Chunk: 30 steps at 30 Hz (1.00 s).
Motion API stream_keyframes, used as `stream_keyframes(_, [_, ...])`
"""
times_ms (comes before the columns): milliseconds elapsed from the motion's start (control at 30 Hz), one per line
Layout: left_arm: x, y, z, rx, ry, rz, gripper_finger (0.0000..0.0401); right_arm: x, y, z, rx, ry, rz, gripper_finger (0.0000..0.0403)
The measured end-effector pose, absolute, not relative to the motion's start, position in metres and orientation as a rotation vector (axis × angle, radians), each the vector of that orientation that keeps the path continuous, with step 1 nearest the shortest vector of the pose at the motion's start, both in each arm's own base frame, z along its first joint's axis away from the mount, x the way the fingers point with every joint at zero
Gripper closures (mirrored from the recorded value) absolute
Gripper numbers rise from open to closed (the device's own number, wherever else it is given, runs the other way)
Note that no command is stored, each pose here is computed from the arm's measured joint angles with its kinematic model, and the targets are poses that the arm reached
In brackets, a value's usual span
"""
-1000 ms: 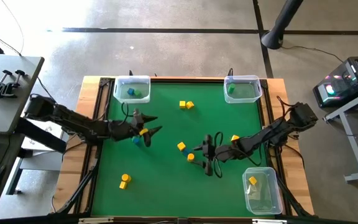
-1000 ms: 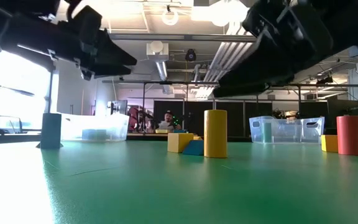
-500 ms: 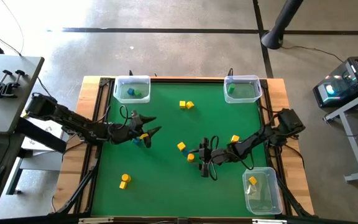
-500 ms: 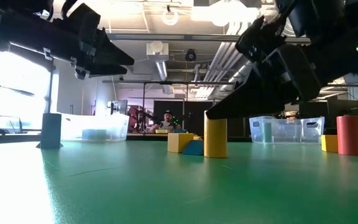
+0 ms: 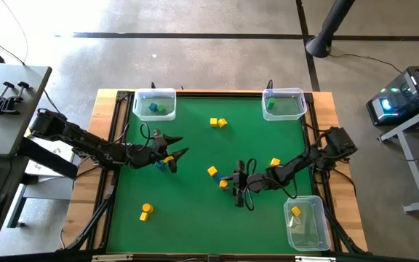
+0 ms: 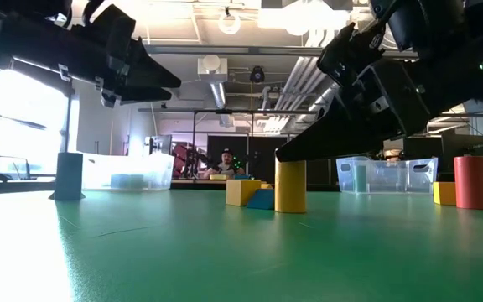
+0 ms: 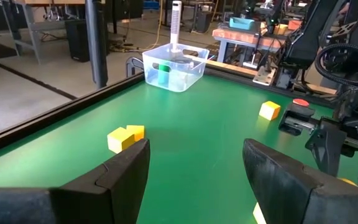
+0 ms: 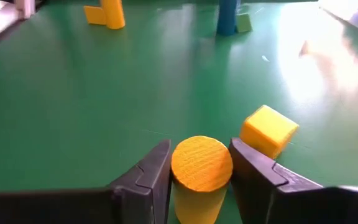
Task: Sort blocks by size
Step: Put the yellow cylindrical block into the top right transparent bin
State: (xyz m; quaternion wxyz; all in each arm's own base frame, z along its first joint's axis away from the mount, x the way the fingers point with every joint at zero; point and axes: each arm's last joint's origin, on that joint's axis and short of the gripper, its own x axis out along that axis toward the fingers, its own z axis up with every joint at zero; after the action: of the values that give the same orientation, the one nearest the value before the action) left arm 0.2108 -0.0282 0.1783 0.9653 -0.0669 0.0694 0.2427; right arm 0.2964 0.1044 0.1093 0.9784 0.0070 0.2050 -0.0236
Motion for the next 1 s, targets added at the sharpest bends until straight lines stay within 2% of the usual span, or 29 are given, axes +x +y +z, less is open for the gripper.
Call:
stream_keyframes(100, [0.211, -0.028, 0.178, -0.149, 0.138, 0.492, 0.0159, 0.294, 0.105, 0.118, 0.008, 0.389, -0.085, 0.0278])
stream_keyframes(300, [0.21, -0.031, 0.178, -0.149, 0.138, 0.477, 0.0159, 0.277, 0.092, 0.173, 0.001, 0.339, -0.185, 0.0278])
stream_keyframes(467, [0.21, -0.032, 0.178, -0.146, 0.142, 0.472, 0.0159, 0.243, 0.049, 0.225, -0.011, 0.342, -0.403, 0.0278])
stream_keyframes(600, [0.21, -0.032, 0.178, -0.137, 0.145, 0.472, 0.0159, 0.213, -0.002, 0.249, 0.015, 0.35, -0.634, 0.0278])
stream_keyframes(800, [0.21, -0.032, 0.178, -0.136, 0.145, 0.472, 0.0159, 0.178, -0.078, 0.25, 0.128, 0.416, -1.009, 0.0278])
stream_keyframes(1000, [0.21, -0.032, 0.178, -0.136, 0.146, 0.472, 0.0159, 0.152, -0.14, 0.235, 0.256, 0.483, -1.252, 0.0278])
